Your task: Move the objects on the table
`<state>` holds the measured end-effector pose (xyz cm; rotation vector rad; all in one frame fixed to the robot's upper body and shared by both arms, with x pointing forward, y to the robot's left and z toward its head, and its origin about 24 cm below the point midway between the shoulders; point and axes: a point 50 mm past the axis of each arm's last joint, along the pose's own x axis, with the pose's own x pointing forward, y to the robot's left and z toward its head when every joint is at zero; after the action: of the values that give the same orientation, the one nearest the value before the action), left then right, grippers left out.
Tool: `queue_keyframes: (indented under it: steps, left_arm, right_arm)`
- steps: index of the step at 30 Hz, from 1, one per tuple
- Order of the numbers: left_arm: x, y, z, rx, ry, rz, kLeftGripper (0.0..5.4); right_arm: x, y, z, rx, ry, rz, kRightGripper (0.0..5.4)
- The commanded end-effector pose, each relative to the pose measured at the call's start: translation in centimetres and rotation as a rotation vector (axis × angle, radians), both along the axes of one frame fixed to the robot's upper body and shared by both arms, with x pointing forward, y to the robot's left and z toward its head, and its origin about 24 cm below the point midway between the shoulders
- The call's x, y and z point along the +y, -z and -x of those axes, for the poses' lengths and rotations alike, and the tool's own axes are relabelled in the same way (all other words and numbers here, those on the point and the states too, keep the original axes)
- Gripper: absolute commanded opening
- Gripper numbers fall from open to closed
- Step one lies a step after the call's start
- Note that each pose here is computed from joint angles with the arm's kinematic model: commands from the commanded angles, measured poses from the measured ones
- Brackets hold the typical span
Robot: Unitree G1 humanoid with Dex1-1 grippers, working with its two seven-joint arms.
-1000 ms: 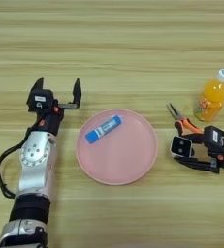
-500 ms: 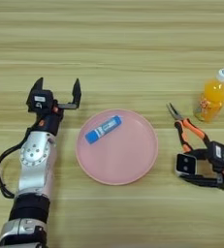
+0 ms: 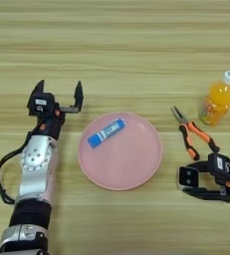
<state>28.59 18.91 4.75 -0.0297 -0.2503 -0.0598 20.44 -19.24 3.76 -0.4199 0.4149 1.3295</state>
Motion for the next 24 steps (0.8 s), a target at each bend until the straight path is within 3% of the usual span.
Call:
queue_keyframes:
  steps: [1,7,18,24]
  left_arm:
    - [0.1,-0.34,-0.35,-0.012,0.004,-0.021,5.4]
    - [0.08,-0.32,-0.39,-0.012,0.005,-0.021,5.4]
    - [0.06,-0.32,-0.41,-0.013,0.006,-0.021,5.4]
    - [0.08,-0.3,-0.37,-0.013,0.006,-0.022,5.4]
  right_arm:
    - [0.04,-0.05,-0.15,-0.014,-0.007,0.007,2.48]
    - [0.13,0.05,-0.15,-0.012,-0.01,0.006,2.48]
    - [0.41,0.01,-0.14,-0.011,-0.009,-0.01,3.83]
    - [0.57,-0.82,-0.51,-0.045,0.006,-0.049,4.51]
